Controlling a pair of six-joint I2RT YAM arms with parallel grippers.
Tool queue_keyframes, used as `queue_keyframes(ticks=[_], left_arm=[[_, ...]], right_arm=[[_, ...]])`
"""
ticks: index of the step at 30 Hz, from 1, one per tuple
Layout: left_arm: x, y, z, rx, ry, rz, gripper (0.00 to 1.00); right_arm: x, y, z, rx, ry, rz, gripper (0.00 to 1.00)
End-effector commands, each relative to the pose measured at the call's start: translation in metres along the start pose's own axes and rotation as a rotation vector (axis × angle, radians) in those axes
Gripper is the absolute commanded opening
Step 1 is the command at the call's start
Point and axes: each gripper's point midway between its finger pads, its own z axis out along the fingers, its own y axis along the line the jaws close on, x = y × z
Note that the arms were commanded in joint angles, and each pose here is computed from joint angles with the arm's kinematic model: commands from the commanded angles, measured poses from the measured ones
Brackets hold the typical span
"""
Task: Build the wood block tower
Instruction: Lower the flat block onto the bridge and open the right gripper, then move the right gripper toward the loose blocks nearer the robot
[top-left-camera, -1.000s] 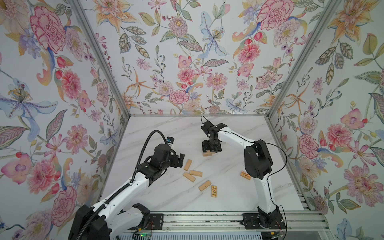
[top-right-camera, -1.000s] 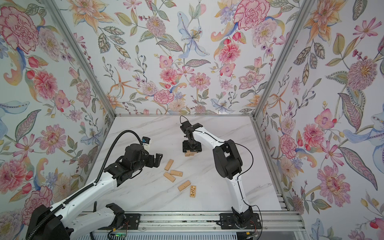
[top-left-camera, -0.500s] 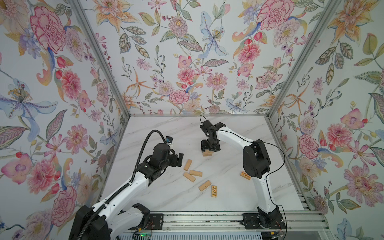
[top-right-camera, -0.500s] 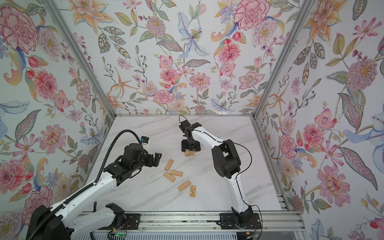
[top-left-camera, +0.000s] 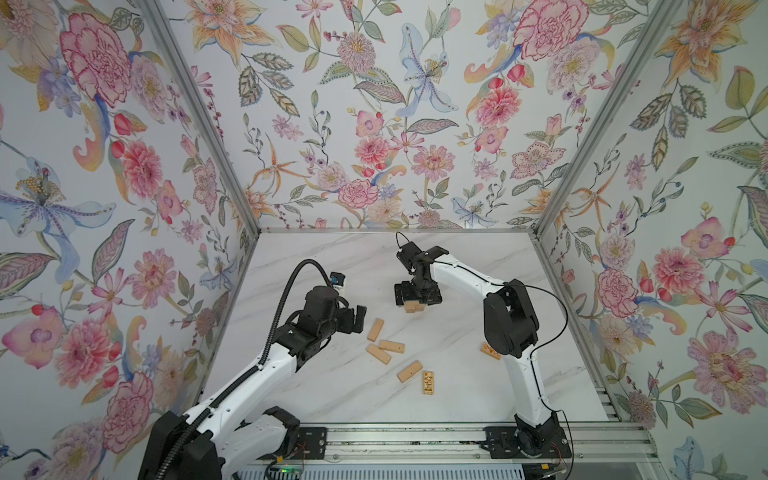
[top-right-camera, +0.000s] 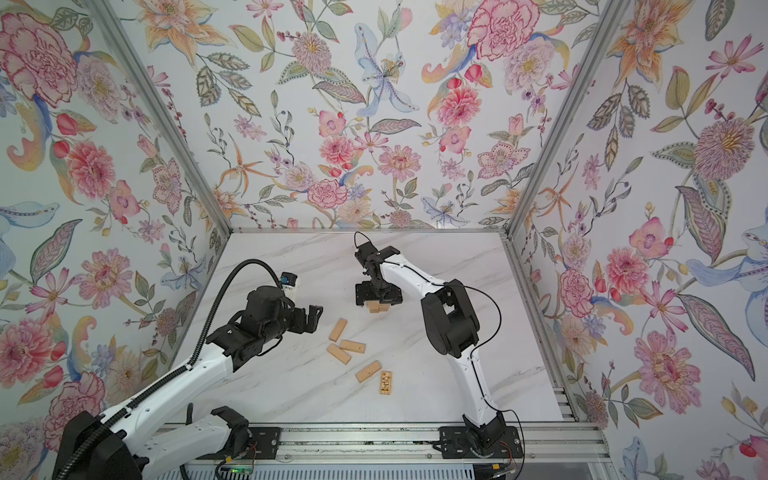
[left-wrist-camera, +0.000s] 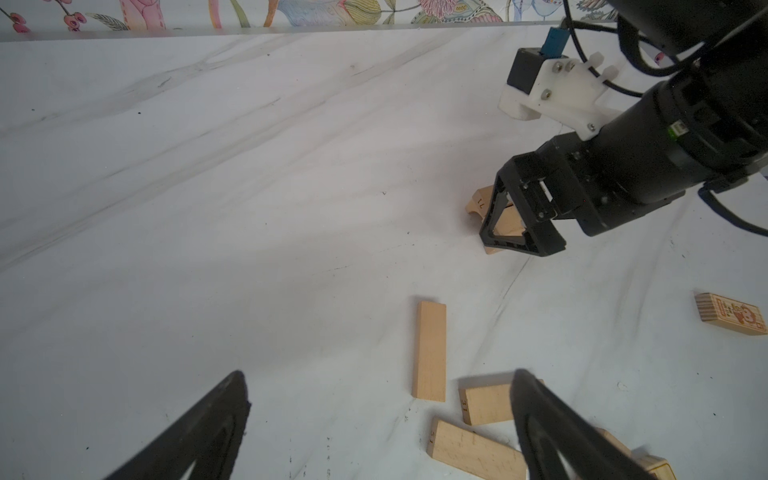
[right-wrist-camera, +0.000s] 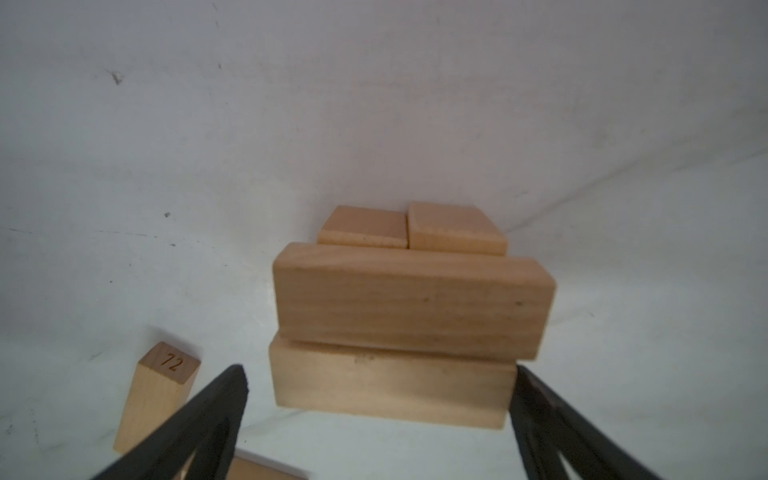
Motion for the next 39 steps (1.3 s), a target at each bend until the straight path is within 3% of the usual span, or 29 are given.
queue_keyframes(ticks=[1,7,23,31,39], left_arm=[[-0.007,0.000,-0.004,0.010,-0.022,0.012,0.99],[-0.003,0.001,-0.009,0.008,-0.015,0.000,0.99],[0.020,-0.006,-0.037,0.014,-0.028,-0.118,0.99],[0.051,-0.012,-0.051,0.031,-0.037,-0.187,0.99],[0.058,-0.022,-0.049,0.058,-0.030,-0.195,0.99]], right_arm=[[0.005,-0.004,-0.025,0.009,-0.019,0.007,0.99],[0.031,0.003,-0.049,-0.002,-0.024,-0.002,0.99],[0.087,0.001,-0.046,0.036,0.011,-0.022,0.99],[0.108,-0.063,-0.044,0.084,0.031,0.057,0.99],[0.126,-0.136,-0.046,0.067,-0.003,0.257,0.97]])
